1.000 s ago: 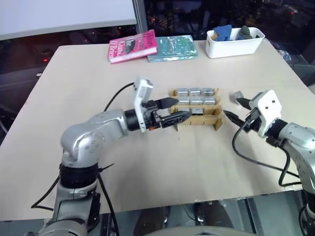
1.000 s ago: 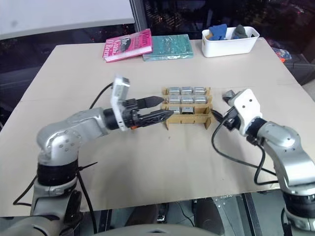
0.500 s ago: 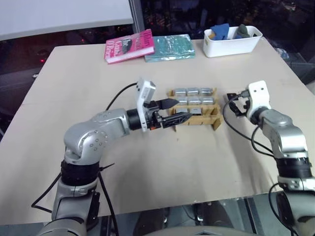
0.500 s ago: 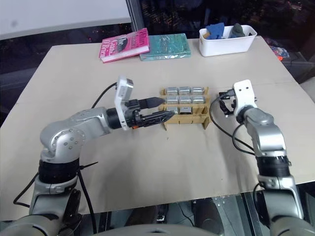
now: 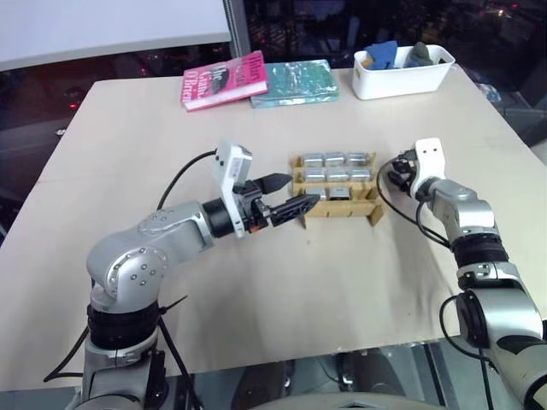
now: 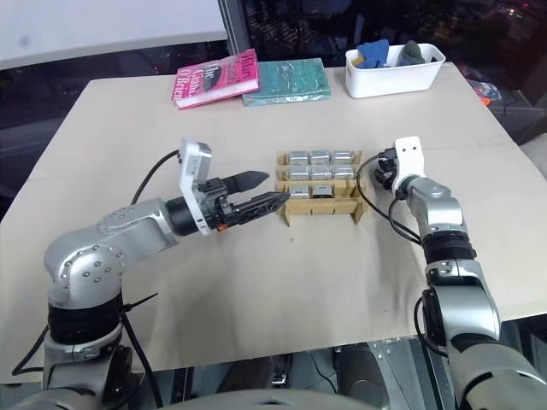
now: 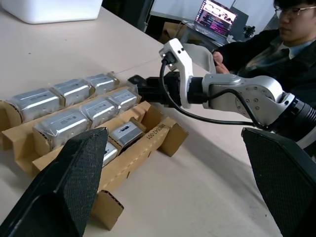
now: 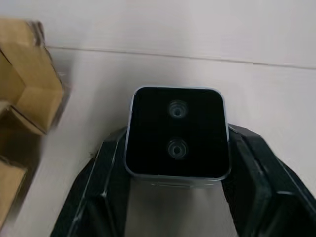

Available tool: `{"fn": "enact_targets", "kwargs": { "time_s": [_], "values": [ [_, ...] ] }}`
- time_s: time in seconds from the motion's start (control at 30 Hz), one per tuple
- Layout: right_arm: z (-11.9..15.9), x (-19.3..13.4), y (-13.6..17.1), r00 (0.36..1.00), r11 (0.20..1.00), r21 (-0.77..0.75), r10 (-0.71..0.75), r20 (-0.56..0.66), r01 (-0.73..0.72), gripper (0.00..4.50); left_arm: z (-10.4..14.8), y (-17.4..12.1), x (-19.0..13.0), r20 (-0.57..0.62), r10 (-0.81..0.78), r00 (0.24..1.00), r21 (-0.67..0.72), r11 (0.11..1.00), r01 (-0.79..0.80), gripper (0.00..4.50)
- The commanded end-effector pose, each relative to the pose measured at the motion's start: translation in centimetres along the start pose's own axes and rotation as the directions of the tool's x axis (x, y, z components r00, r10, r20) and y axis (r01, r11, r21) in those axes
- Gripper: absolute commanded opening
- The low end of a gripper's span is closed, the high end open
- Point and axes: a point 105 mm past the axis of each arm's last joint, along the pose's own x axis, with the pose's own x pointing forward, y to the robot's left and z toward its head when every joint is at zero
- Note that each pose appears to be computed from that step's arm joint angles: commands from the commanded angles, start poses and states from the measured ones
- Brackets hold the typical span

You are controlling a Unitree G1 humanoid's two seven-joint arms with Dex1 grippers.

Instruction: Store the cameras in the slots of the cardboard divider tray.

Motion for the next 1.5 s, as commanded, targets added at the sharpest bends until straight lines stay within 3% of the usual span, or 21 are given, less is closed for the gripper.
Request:
{"fn": "enact_targets", "kwargs": {
  "time_s": [0.03, 0.1, 0.2, 0.37, 0.57, 0.97, 1.17, 1.23, 1.27, 1.4, 1.5],
  "values": [
    [1.6, -0.7, -1.2, 0.997, 0.999, -0.040, -0.032, 0.068, 0.034, 2.02, 1.0, -0.4, -0.3, 0.033, -0.008, 0.999, 0.038, 0.999, 0.007, 4.50],
    [2.7, -1.6, -1.2, 0.992, 0.996, -0.082, -0.009, 0.127, 0.019, 2.02, 1.2, -0.5, 0.0, 0.042, -0.023, 0.999, 0.022, 1.000, 0.022, 4.50],
    [5.7, -5.3, 0.9, 0.947, 0.948, -0.311, 0.153, 0.283, -0.061, 2.02, 1.8, -0.4, 0.6, 0.062, -0.056, 0.997, -0.055, 0.997, 0.059, 4.50],
    [6.6, -13.9, 8.2, 0.817, 0.739, -0.639, 0.492, 0.300, -0.210, 2.02, 3.0, -0.3, 2.8, 0.073, -0.137, 0.988, -0.207, 0.967, 0.149, 4.50],
    [7.0, -17.3, 11.9, 0.773, 0.717, -0.659, 0.545, 0.326, -0.228, 2.02, 3.1, -0.9, 5.0, 0.043, -0.232, 0.972, -0.280, 0.931, 0.235, 4.50],
    [7.0, -18.4, 13.8, 0.765, 0.729, -0.642, 0.549, 0.338, -0.239, 2.02, 2.2, -2.1, 6.5, -0.003, -0.332, 0.943, -0.361, 0.880, 0.309, 4.50],
    [7.4, -18.6, 14.6, 0.747, 0.730, -0.632, 0.567, 0.348, -0.259, 2.02, 1.8, -2.5, 6.8, -0.028, -0.362, 0.932, -0.392, 0.861, 0.323, 2.11],
    [7.4, -18.8, 14.9, 0.735, 0.731, -0.618, 0.583, 0.346, -0.289, 2.02, 1.8, -2.5, 6.8, -0.026, -0.368, 0.930, -0.403, 0.855, 0.327, 1.06],
    [7.5, -18.8, 15.0, 0.730, 0.735, -0.610, 0.587, 0.351, -0.297, 2.52, 1.8, -2.5, 6.8, -0.024, -0.368, 0.930, -0.407, 0.853, 0.327, 0.71],
    [7.6, -18.6, 14.8, 0.737, 0.746, -0.605, 0.569, 0.364, -0.277, 4.44, 2.4, -2.4, 6.7, -0.015, -0.372, 0.928, -0.391, 0.857, 0.337, 0.72],
    [6.9, -18.4, 13.8, 0.778, 0.770, -0.594, 0.514, 0.361, -0.233, 4.48, 3.3, -1.4, 7.0, -0.002, -0.340, 0.940, -0.340, 0.885, 0.319, 0.72]
  ]
}}
